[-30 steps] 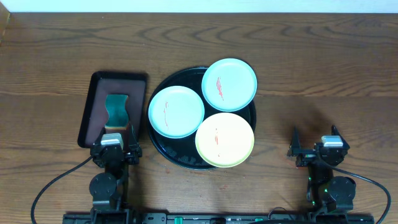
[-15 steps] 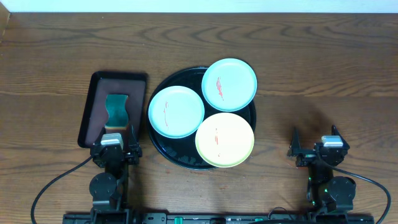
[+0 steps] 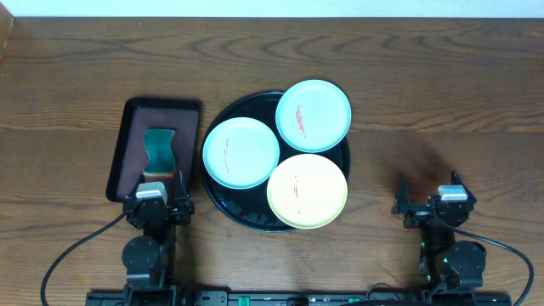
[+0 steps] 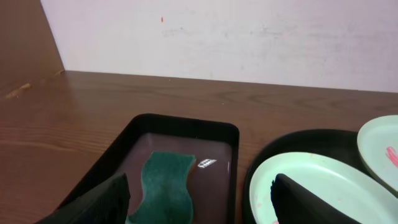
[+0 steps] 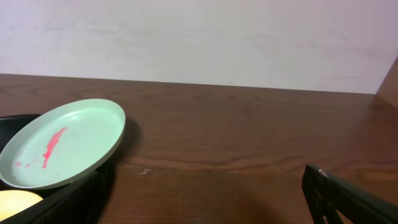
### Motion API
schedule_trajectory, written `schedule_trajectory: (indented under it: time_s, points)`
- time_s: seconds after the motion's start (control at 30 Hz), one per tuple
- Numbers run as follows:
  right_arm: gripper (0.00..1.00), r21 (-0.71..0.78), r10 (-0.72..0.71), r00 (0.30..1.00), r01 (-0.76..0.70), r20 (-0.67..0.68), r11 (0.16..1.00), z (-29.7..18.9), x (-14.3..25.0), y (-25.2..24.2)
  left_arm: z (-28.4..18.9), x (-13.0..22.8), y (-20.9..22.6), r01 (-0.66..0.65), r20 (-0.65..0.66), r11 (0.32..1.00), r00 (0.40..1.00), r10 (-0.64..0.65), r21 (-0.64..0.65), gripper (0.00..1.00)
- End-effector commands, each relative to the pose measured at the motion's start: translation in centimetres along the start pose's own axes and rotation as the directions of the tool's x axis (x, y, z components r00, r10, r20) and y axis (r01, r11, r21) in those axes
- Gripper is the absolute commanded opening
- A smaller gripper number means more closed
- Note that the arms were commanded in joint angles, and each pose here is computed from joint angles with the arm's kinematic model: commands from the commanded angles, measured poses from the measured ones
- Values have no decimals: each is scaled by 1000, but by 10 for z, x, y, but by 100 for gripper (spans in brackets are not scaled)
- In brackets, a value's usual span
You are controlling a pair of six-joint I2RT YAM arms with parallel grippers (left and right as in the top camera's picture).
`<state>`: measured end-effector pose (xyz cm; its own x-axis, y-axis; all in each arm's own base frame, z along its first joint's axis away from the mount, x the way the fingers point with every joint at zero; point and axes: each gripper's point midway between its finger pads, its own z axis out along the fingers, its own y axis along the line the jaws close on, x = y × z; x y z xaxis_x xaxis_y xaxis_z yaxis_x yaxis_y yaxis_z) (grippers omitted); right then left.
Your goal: Clean dirty plates on tray and stack at the side
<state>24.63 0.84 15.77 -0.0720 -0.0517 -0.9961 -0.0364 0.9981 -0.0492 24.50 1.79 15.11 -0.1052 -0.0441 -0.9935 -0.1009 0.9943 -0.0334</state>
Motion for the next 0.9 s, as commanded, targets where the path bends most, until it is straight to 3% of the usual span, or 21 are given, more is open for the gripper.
schedule_trajectory:
  time_s: [0.0,0.23,0.43,0.87]
  points:
    - [99,-14,-3,1000,3,1,1000,0,1,2,1,12,1,26,-36,1000,999,-26,-8,73]
    - [99,-29,46,999,-45,21,999,0,-5,4,-2,-23,0,56,77,998,995,-56,0,73]
    - [99,-28,47,987,-43,154,999,-3,-37,2,-8,-54,0,61,115,998,992,-61,4,73]
    - [99,-88,86,963,-66,255,994,-16,-96,8,19,-136,-16,30,-83,999,996,-26,44,73]
